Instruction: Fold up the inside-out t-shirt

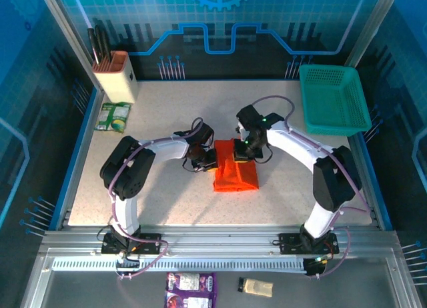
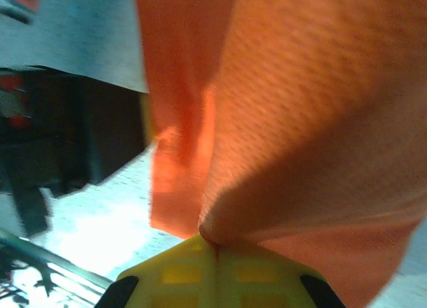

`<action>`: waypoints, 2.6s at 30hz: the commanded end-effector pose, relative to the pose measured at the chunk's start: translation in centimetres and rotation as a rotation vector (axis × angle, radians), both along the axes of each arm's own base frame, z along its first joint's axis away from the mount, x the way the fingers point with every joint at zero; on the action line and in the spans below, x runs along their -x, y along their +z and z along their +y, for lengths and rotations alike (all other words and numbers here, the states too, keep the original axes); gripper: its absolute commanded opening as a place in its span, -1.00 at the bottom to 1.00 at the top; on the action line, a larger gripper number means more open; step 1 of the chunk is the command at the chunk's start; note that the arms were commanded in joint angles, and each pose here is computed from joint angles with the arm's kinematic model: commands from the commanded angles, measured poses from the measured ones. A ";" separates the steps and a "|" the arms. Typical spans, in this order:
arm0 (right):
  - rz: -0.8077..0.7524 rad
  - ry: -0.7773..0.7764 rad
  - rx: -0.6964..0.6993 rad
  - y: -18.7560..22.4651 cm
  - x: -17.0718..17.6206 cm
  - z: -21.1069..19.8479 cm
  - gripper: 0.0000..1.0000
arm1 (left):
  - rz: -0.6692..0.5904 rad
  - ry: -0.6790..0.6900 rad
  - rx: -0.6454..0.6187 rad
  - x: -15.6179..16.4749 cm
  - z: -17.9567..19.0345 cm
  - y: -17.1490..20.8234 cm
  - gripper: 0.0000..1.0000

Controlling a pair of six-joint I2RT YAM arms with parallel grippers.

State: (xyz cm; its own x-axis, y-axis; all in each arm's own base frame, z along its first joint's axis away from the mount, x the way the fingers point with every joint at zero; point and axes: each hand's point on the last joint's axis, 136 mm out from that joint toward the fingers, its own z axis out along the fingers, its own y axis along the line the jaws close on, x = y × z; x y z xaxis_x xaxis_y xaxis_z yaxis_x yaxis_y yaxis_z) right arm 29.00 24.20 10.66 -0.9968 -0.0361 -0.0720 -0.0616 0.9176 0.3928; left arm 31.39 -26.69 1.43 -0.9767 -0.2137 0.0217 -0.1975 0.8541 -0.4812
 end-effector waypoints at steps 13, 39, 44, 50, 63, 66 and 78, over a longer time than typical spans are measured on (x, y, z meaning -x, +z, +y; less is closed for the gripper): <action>0.131 -0.044 -0.249 -4.1 0.1 7.4 -1.00 | 0.064 0.021 0.034 2.4 0.2 -1.9 -0.95; 0.024 -0.025 -0.331 1.5 -2.8 4.2 -0.24 | -0.114 0.027 0.020 1.9 4.0 7.7 -0.86; 0.032 0.012 -0.389 0.9 -5.5 5.0 -0.28 | -0.130 -0.103 0.083 3.2 -1.6 10.1 -0.86; 0.073 0.035 -0.448 -1.2 -8.3 6.6 -0.31 | -0.049 -0.184 0.110 5.9 -5.8 7.7 -0.86; 0.119 -0.158 -0.295 -7.5 -9.6 -1.5 -0.41 | 0.078 -0.014 -0.057 6.5 2.5 -0.3 -0.91; 0.121 -0.187 -0.276 -7.1 -7.5 -3.7 -0.41 | 0.069 0.011 -0.068 5.2 4.0 -0.3 -0.91; 0.054 -0.173 -0.211 -2.0 0.7 -6.2 -0.40 | -0.053 -0.018 -0.059 -1.3 5.1 4.3 -0.89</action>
